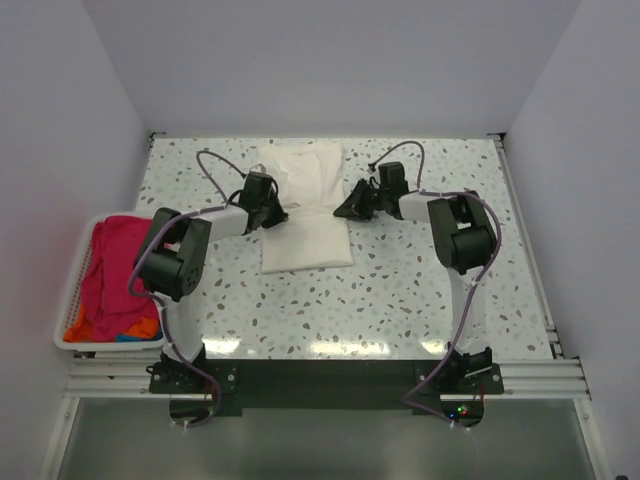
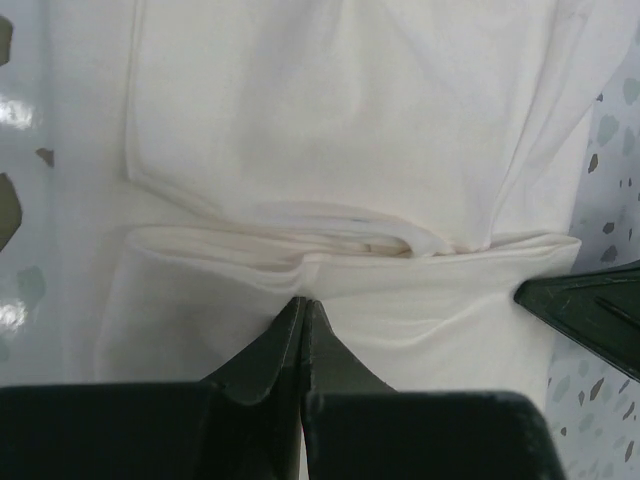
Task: Fold and stack the t-shirts
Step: Fold the tshirt
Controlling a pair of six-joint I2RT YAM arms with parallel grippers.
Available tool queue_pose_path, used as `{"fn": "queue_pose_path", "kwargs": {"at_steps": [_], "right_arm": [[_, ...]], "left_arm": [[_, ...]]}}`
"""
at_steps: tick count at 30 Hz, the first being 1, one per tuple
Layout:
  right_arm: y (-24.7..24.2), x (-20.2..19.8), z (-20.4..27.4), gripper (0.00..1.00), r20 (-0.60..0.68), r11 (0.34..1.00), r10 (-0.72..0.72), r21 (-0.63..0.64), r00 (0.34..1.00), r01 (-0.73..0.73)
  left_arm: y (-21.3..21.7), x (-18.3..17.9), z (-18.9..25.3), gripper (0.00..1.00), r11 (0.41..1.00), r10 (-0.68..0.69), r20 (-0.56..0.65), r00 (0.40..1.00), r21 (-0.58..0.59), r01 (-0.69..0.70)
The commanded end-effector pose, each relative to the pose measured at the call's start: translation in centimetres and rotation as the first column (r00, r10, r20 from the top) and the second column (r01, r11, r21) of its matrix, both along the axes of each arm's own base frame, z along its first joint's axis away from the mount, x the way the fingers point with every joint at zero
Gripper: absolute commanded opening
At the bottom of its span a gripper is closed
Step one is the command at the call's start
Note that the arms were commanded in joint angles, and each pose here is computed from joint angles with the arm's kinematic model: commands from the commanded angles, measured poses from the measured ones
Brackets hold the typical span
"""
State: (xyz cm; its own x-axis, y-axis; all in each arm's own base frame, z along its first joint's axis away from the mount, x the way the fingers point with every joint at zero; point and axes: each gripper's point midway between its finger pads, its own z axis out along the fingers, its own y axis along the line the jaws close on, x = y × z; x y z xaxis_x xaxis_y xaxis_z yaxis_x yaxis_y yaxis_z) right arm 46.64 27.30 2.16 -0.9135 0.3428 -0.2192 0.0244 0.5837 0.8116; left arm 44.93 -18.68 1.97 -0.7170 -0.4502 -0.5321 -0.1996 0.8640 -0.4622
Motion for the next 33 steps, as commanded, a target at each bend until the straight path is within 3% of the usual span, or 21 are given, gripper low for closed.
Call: {"fn": "queue_pose_path", "kwargs": {"at_steps": [1, 9, 16, 18, 21, 22, 23, 24, 28, 33], "right_arm": [[-1.8, -1.3, -1.0, 0.12, -0.01, 0.994, -0.046, -0.098, 0.999, 0.045], [-4.0, -6.1, -3.2, 0.1, -0.059, 0.983, -0.06, -0.177, 0.996, 0.049], [-6.3, -9.4, -3.1, 0.1, -0.062, 0.961, -0.061, -0.275, 0.996, 0.042], [-6.9, -9.1, -1.7, 0.1, -0.009, 0.952, -0.066, -0.301, 0.998, 0.06], [-8.2, -9.6, 0.8, 0.26, 0.038, 0.933, -0.076, -0.349, 0.996, 0.085], [-8.4, -9.8, 1.5, 0.33, 0.054, 0.93, -0.074, -0.357, 0.996, 0.088], [-8.6, -10.5, 1.9, 0.42, 0.046, 0.927, -0.066, -0.367, 0.997, 0.079], [-8.6, -10.6, 3.7, 0.45, 0.086, 0.929, -0.059, -0.359, 0.995, 0.086], [-8.3, -14.7, 4.4, 0.52, 0.089, 0.917, -0.013, -0.396, 0.996, 0.047], [-5.9, -19.5, 3.5, 0.52, 0.065, 0.925, 0.037, -0.379, 0.997, -0.009]], "left_arm": [[4.6, -4.8, -3.8, 0.02, 0.988, 0.09, -0.161, 0.983, 0.141, -0.067], [5.4, -8.4, -3.3, 0.03, 0.99, 0.108, -0.156, 0.982, 0.109, -0.092], [5.7, -10.4, -1.2, 0.15, 0.994, 0.084, -0.111, 0.99, 0.075, -0.076], [5.8, -10.5, -0.2, 0.19, 0.995, 0.075, -0.09, 0.993, 0.073, -0.068], [6.3, -10.4, 2.6, 0.41, 0.993, 0.089, -0.03, 0.996, 0.074, -0.087], [6.9, -10.6, 4.0, 0.55, 0.99, 0.11, -0.006, 0.994, 0.087, -0.109], [7.2, -10.6, 4.9, 0.59, 0.988, 0.122, 0.008, 0.993, 0.094, -0.122], [7.8, -11.4, 5.9, 0.63, 0.985, 0.135, 0.009, 0.991, 0.105, -0.135], [10.0, -14.3, 7.0, 0.68, 0.964, 0.232, -0.004, 0.973, 0.132, -0.23], [11.1, -20.4, 3.3, 0.68, 0.951, 0.304, -0.115, 0.946, 0.097, -0.294]]}}
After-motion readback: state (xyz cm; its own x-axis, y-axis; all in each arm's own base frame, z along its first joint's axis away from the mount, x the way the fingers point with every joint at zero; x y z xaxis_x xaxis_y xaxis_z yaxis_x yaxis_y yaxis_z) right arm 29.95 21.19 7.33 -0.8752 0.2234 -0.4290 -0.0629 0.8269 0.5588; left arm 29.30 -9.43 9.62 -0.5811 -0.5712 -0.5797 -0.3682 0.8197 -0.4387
